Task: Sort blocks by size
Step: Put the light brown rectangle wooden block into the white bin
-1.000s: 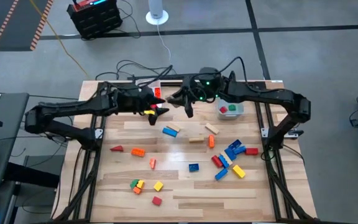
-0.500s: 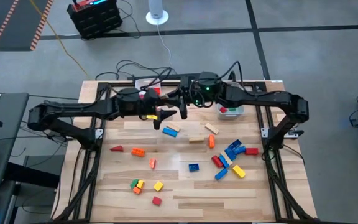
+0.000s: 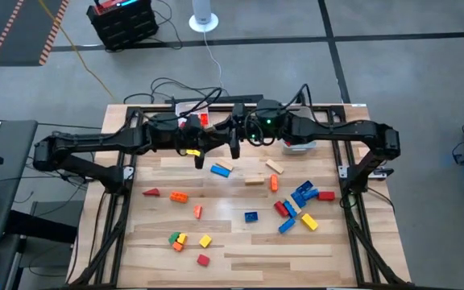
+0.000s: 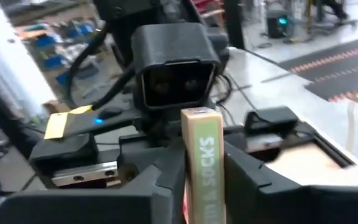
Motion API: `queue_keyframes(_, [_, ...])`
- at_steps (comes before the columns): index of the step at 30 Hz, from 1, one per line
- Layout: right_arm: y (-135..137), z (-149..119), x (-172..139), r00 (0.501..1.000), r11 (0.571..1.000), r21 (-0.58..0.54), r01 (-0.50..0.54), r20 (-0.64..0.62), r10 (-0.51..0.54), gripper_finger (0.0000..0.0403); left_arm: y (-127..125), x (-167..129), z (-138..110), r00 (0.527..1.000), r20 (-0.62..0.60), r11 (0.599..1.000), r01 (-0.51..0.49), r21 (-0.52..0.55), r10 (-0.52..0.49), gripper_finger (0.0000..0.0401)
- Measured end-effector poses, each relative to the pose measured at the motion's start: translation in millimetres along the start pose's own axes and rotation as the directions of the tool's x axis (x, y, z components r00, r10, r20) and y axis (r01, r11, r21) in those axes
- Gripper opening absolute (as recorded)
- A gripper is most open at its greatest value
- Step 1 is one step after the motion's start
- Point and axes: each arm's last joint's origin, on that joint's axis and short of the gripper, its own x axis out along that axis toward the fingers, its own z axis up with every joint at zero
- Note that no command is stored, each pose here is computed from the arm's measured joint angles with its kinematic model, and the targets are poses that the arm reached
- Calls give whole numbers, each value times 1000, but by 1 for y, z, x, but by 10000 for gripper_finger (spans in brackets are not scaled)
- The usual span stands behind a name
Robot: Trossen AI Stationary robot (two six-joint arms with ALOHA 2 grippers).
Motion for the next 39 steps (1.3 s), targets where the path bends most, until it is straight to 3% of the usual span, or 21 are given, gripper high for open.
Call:
queue_keyframes(4, [-10,2,-10,996,999,18,50,-71,-49,162,14,-12,5,995,-9,995,-98,-14,98,49])
queue_keyframes(8, [-19,5,-28,983,994,29,103,-157,-97,203,34,-18,-3,974,-127,981,-191,-37,185,49])
queue_keyframes(13, [-29,7,-41,964,989,-15,144,-222,-144,226,65,-20,-24,903,-311,947,-319,-22,297,49])
queue_keyframes(15, [-29,5,-41,959,989,-27,145,-242,-147,227,78,-18,-41,850,-405,925,-379,-25,337,49])
queue_keyframes(18, [-28,-6,-35,943,989,-28,143,-300,-145,226,94,-11,-61,802,-476,893,-444,-72,360,50])
queue_keyframes(25, [-21,-37,-25,862,991,-69,115,-489,-134,227,118,7,-96,690,-599,821,-563,-92,406,146])
queue_keyframes(29, [-16,-45,-28,821,992,-88,94,-556,-127,226,122,12,-100,686,-605,807,-579,-115,406,195])
queue_keyframes(33, [-18,-51,-33,771,990,-82,112,-622,-139,226,117,8,-93,716,-584,825,-548,-134,381,212])
queue_keyframes(39, [-21,-75,-42,668,989,-97,110,-729,-146,226,95,-8,-68,819,-488,917,-391,-85,303,210])
